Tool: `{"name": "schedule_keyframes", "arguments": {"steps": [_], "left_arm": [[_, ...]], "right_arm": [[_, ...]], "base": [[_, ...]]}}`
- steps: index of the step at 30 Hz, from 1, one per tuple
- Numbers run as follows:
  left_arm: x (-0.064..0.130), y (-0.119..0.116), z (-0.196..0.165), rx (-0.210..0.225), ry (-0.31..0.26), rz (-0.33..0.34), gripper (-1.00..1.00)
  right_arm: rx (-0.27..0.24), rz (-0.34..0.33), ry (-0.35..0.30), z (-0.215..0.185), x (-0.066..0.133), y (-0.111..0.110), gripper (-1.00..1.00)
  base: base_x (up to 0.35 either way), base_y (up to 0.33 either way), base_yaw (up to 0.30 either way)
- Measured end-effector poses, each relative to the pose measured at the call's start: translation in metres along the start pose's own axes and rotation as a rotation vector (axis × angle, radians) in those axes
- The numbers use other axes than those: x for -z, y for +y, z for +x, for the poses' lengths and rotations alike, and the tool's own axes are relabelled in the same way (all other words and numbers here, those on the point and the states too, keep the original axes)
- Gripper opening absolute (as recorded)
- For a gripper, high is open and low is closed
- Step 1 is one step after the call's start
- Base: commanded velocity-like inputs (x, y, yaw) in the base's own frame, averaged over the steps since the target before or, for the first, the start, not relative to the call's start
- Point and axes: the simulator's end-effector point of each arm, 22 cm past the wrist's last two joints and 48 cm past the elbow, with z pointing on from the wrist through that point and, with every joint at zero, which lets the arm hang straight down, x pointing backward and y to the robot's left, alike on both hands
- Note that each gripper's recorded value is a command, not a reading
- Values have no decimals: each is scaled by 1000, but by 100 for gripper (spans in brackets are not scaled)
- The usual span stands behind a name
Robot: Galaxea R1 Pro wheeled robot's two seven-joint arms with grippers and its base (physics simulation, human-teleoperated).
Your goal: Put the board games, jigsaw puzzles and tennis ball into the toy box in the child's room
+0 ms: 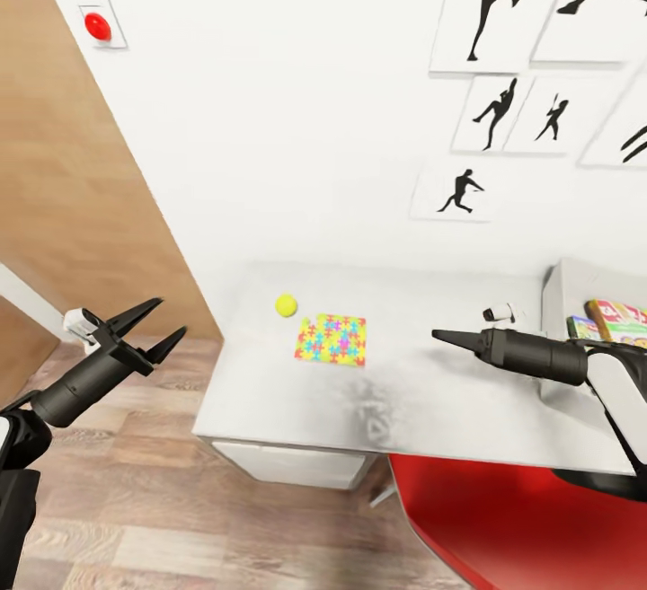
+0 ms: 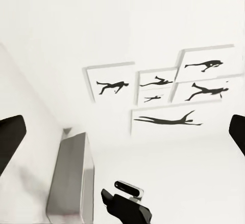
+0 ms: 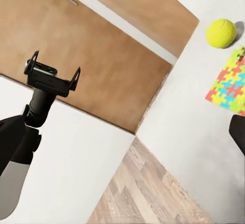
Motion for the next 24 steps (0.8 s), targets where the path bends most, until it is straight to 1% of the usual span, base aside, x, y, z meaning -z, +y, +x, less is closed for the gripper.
{"name": "schedule_keyframes", "arguments": {"steps": [5,10,13,15,16,17,19,20,24], "left_arm": [[0,-1,0,-2,0,0,100],[0,-1,0,-3,0,-1,100],[0,-1,0,-3,-1,-2,100],[0,-1,0,-3,-1,-3,100],[0,-1,0,-4,-1,-3,100],[0,-1,0,-4,-1,-2,100],[0,-1,0,-4,-1,-3,100],[0,-1,0,-4,-1,-2,100],[0,-1,0,-4,-1,-2,100]], "right_arm": [[0,5,-2,-1,0,-1,100],[-2,39,-3,-2,1,-9,100],[-4,79,-7,-2,1,-18,100],[-33,149,-21,-1,-4,-39,100],[-43,170,-24,0,-6,-45,100],[-44,170,-24,-1,-6,-45,100],[-58,215,-29,1,-8,-58,100],[-58,215,-30,1,-8,-57,100],[-74,281,-34,2,-9,-74,100]], "base": [[248,163,191],[275,153,102],[271,130,43],[137,61,16],[122,54,15],[97,44,12],[78,35,9],[62,28,7],[38,17,5]]}}
